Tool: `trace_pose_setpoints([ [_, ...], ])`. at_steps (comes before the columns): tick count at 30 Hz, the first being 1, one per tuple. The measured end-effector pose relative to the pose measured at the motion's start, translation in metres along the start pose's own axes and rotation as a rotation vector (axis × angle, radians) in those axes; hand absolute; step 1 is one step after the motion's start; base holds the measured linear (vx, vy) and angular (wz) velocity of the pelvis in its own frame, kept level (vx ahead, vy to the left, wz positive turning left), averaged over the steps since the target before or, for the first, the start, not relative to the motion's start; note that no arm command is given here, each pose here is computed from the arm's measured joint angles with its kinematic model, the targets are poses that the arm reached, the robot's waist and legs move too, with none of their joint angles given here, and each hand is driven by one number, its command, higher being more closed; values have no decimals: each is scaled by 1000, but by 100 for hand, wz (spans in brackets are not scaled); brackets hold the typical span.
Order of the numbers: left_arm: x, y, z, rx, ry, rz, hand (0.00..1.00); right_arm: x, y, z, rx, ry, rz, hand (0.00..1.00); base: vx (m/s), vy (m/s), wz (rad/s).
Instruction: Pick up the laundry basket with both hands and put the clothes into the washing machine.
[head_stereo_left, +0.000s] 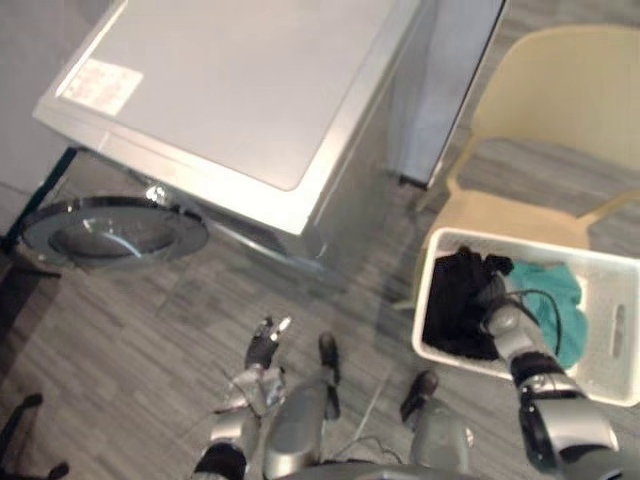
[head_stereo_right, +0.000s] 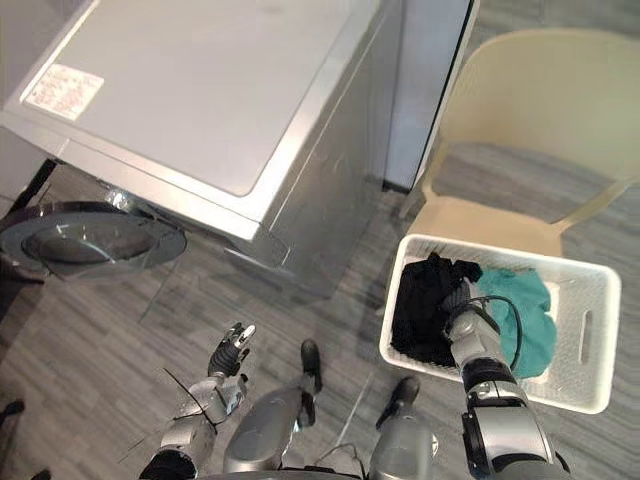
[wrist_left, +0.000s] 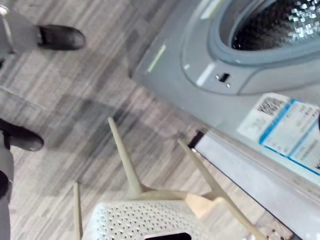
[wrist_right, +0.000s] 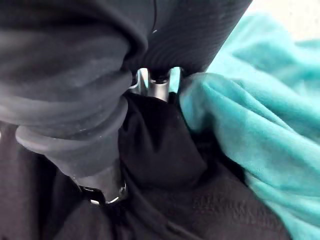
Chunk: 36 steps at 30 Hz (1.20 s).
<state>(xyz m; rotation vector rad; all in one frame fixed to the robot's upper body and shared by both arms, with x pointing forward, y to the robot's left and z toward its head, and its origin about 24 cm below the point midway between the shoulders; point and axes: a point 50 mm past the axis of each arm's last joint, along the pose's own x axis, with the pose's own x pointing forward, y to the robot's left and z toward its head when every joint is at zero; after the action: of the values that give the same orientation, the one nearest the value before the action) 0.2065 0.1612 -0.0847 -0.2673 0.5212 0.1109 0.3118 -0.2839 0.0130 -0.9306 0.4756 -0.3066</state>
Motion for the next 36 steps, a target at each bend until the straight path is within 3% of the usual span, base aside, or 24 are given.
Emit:
trace_pose_setpoints([
  [6,-8,2,-3,12,-5,-28,0,-1,-42,25,151,-111,-165,100,21,9,-14],
  [20,-18,-1,-12,16,21,-61,0,-10,-65,29,212,-155,-294,100,-15,18,-8],
  [36,-22,3,-19,95,57,-82,0,-34,2,-19,274,-22,-40,100,8,2,-6],
])
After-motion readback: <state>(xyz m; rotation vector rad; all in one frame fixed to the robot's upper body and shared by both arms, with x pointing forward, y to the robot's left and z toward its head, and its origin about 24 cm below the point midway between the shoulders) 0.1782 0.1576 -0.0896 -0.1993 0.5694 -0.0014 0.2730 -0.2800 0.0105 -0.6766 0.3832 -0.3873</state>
